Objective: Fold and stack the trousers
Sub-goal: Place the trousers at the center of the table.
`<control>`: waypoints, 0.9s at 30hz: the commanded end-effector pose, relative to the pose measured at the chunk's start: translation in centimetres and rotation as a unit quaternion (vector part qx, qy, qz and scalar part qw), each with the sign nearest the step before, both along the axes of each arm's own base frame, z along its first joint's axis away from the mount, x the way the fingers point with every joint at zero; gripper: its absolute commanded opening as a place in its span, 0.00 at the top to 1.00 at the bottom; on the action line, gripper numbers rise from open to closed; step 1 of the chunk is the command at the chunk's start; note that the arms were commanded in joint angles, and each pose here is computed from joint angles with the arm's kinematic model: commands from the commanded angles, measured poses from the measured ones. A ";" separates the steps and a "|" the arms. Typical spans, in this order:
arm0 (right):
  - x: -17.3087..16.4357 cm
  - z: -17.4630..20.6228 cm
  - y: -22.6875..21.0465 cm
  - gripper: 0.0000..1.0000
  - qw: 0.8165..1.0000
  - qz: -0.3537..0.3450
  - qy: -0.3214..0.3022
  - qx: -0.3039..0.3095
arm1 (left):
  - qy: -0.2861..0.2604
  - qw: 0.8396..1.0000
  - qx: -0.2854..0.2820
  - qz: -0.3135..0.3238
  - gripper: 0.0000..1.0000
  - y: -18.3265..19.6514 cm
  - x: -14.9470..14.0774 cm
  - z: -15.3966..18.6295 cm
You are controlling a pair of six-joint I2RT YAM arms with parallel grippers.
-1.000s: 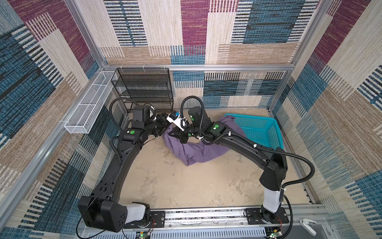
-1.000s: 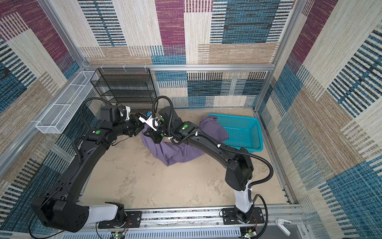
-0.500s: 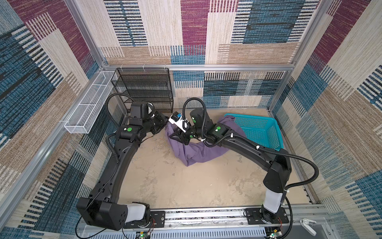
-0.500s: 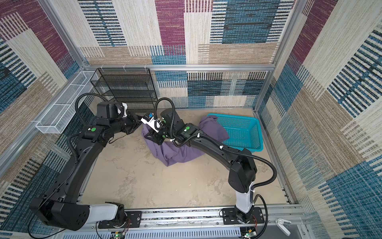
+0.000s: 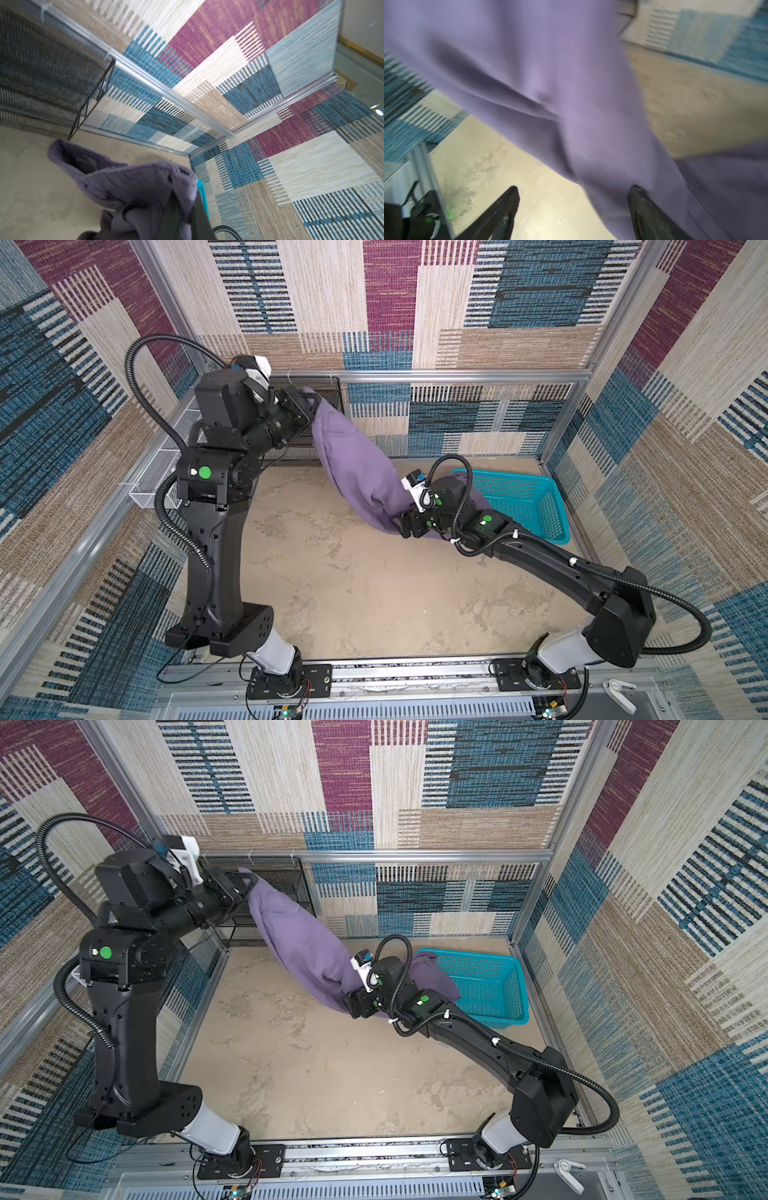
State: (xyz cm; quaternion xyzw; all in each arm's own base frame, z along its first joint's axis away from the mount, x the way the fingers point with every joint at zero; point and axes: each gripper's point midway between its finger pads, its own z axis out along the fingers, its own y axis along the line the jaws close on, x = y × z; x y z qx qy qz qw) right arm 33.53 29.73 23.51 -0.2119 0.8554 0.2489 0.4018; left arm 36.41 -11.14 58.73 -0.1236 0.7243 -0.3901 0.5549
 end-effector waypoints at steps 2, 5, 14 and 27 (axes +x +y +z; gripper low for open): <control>0.1 -4.5 -6.0 0.25 0.986 -0.137 0.088 0.021 | -0.063 0.997 -0.002 0.045 1.00 2.0 -2.1 4.1; 0.0 -6.5 -8.5 0.31 0.976 -0.167 0.127 0.057 | -0.103 0.992 -0.006 0.066 1.00 3.1 -4.2 6.2; -0.1 -8.2 -5.6 0.09 0.972 -0.069 0.171 0.146 | -0.174 0.971 0.009 0.165 1.00 7.8 -11.8 9.1; 12.3 -8.8 -1.1 0.38 0.959 -0.123 0.124 0.223 | -0.151 0.980 0.024 0.129 1.00 6.3 -10.5 7.3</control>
